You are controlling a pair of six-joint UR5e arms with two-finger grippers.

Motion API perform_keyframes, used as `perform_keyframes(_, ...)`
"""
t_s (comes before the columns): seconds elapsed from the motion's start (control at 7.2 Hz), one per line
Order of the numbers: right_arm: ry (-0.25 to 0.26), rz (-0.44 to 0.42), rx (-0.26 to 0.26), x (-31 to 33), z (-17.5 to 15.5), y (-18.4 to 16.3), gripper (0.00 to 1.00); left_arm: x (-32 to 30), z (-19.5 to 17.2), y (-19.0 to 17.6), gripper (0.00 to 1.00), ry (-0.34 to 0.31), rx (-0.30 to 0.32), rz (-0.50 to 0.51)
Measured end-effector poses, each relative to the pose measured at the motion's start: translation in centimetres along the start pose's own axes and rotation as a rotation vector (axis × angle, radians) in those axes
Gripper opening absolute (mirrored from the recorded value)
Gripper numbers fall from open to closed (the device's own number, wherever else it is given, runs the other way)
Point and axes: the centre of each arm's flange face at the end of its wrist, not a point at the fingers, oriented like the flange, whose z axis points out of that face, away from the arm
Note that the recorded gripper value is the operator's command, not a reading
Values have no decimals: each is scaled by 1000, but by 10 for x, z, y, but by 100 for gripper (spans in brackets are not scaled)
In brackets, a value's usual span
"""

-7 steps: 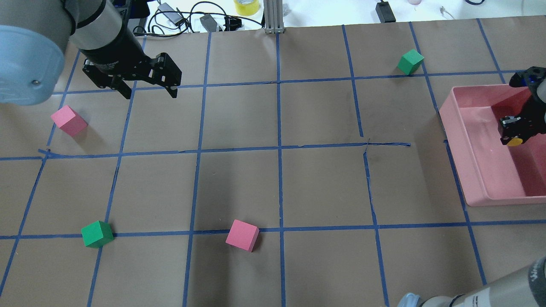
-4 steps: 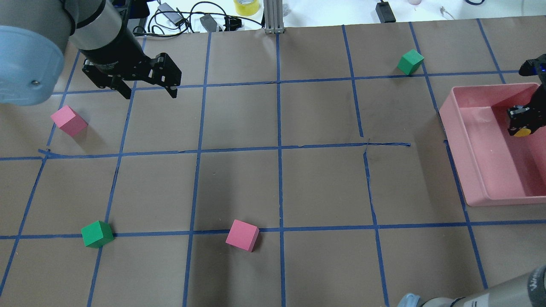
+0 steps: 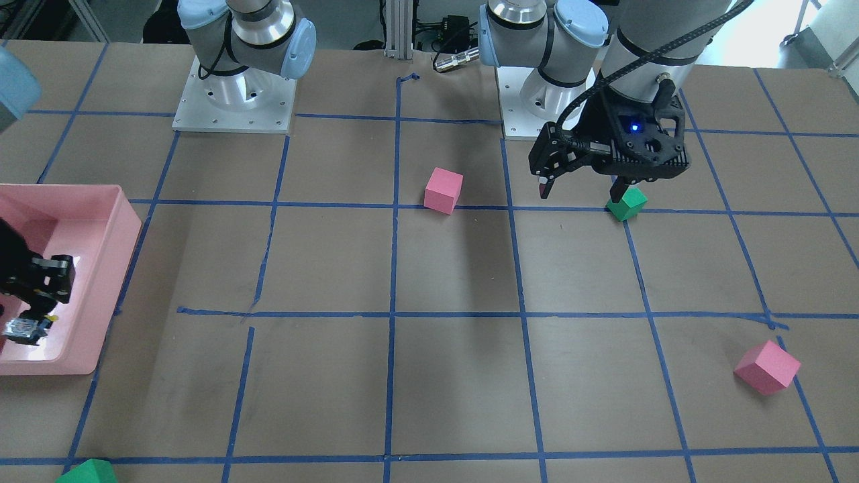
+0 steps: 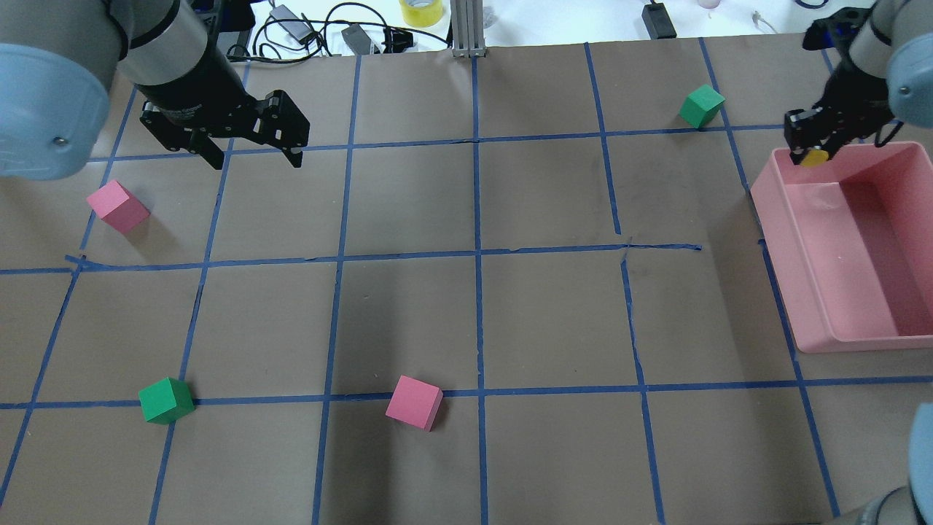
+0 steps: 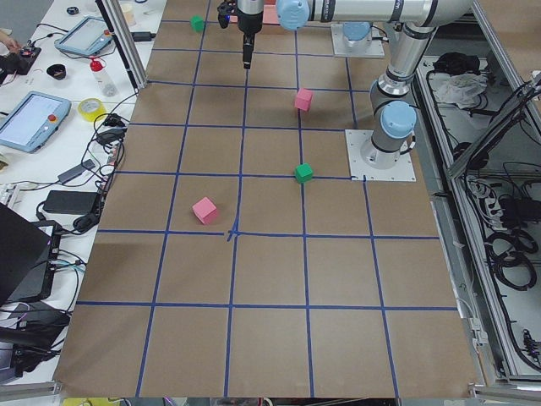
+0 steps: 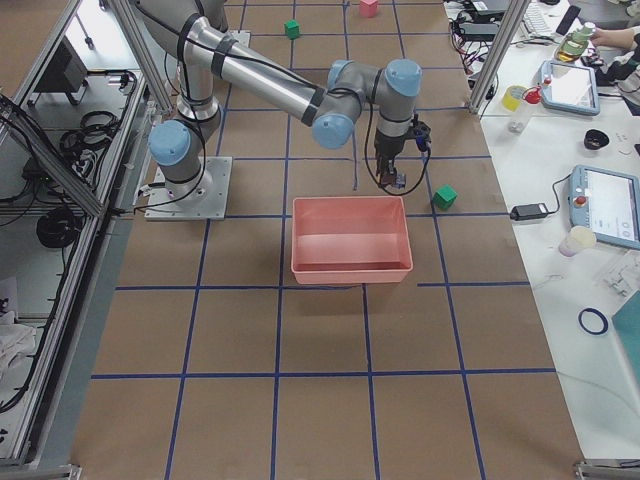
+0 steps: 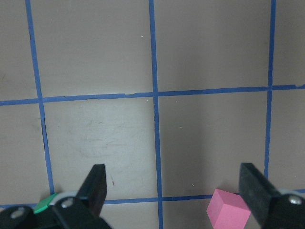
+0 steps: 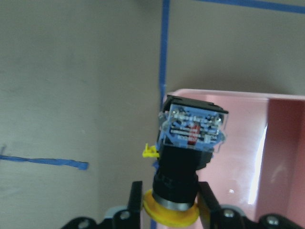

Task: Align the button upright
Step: 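Lift the button out of the bin and carry it toward the table center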

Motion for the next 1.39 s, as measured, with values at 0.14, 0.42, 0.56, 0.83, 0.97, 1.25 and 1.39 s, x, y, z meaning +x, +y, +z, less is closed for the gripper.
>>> perform_keyframes(0.14,-7,9,1,-51,2,-11,0,0,0,0,100,0,0,0)
perform_keyframes(0.42,-17,28,16,-138,27,-36,0,0,0,0,100,0,0,0)
perform_keyframes(0.56,-41,31,35,-169,44,-53,0,0,1,0,100,0,-2,0)
perform_keyframes(0.83,-96,58,47,-247,62,-77,0,0,3,1,100,0,-6,0)
perform_keyframes(0.97,-110,76,40,-283,69,-81,0,0,3,1,100,0,-6,0)
perform_keyframes(1.25,-165,76,22,-338,88,-79,0,0,4,2,100,0,-6,0)
perform_keyframes(1.39,-194,78,28,-360,91,-77,0,0,4,2,100,0,-6,0)
